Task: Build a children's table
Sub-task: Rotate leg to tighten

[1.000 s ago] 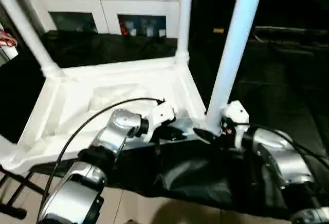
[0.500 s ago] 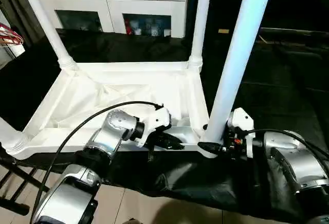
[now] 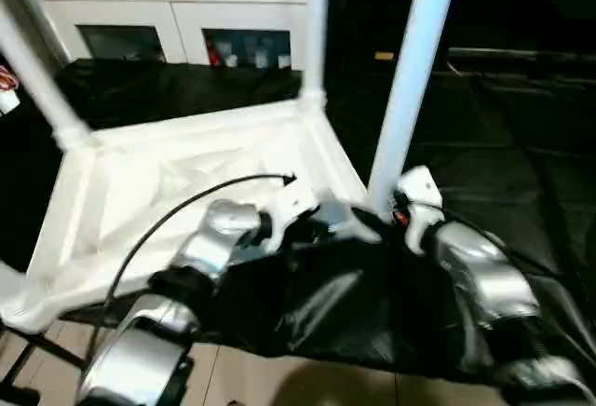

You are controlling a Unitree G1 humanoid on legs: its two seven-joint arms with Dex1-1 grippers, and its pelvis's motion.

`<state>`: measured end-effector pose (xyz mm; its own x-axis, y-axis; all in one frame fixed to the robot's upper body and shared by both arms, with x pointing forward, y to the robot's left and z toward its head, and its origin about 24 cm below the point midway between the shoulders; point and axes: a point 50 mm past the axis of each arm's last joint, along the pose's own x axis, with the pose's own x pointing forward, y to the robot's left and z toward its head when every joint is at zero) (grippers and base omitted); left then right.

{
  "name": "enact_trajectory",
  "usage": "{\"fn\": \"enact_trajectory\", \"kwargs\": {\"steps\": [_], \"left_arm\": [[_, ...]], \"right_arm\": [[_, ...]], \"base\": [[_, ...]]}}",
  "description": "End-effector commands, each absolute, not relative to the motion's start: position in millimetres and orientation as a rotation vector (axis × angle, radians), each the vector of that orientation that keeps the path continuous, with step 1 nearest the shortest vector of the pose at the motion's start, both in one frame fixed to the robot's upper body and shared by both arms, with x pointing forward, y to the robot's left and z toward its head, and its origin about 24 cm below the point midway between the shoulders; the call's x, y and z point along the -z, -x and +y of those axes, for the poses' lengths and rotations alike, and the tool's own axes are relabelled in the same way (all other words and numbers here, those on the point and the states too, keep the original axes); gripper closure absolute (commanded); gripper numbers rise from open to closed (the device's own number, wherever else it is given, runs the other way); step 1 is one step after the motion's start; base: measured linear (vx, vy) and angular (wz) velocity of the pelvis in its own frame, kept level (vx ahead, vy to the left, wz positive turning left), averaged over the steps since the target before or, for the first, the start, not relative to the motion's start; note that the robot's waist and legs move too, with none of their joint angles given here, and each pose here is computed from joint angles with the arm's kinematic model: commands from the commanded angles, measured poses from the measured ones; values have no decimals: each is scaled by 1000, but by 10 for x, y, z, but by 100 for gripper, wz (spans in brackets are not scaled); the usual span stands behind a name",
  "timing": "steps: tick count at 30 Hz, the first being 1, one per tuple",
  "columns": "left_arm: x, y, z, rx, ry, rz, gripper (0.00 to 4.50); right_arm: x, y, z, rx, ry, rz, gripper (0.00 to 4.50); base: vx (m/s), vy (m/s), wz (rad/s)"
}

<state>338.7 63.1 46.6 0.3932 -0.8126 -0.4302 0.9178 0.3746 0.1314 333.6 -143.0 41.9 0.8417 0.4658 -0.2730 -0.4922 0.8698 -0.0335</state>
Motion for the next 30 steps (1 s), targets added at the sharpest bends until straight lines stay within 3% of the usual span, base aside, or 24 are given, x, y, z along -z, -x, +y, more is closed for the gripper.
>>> {"fn": "enact_trajectory", "kwargs": {"steps": [1,4,7,13,19,22,28,30], "left_arm": [[-753,-3413,291,1160,-317,158,450],[-747,-3384,254,1181,-310,153,450],[-744,-3342,238,1230,-307,140,450],[-720,-3313,300,1274,-311,141,450],[-708,-3280,447,1357,-345,149,450],[-719,-3279,541,1395,-356,156,450],[-726,-3272,647,1440,-371,181,450],[-724,-3267,680,1456,-376,194,450]], "right_arm": [[-234,-3287,-1149,-544,94,343,185],[-254,-3300,-1099,-561,110,319,185],[-275,-3303,-1102,-594,118,293,116],[-311,-3269,-1184,-670,130,281,72],[-358,-3114,-1369,-876,247,263,72],[-408,-2980,-1459,-1022,251,270,72],[-458,-2860,-1528,-1156,258,288,72],[-461,-2809,-1538,-1204,252,306,106]], "base": [[0,0,0],[0,0,0],[0,0,0],[0,0,0],[0,0,0],[0,0,0],[0,0,0],[0,0,0]]}}
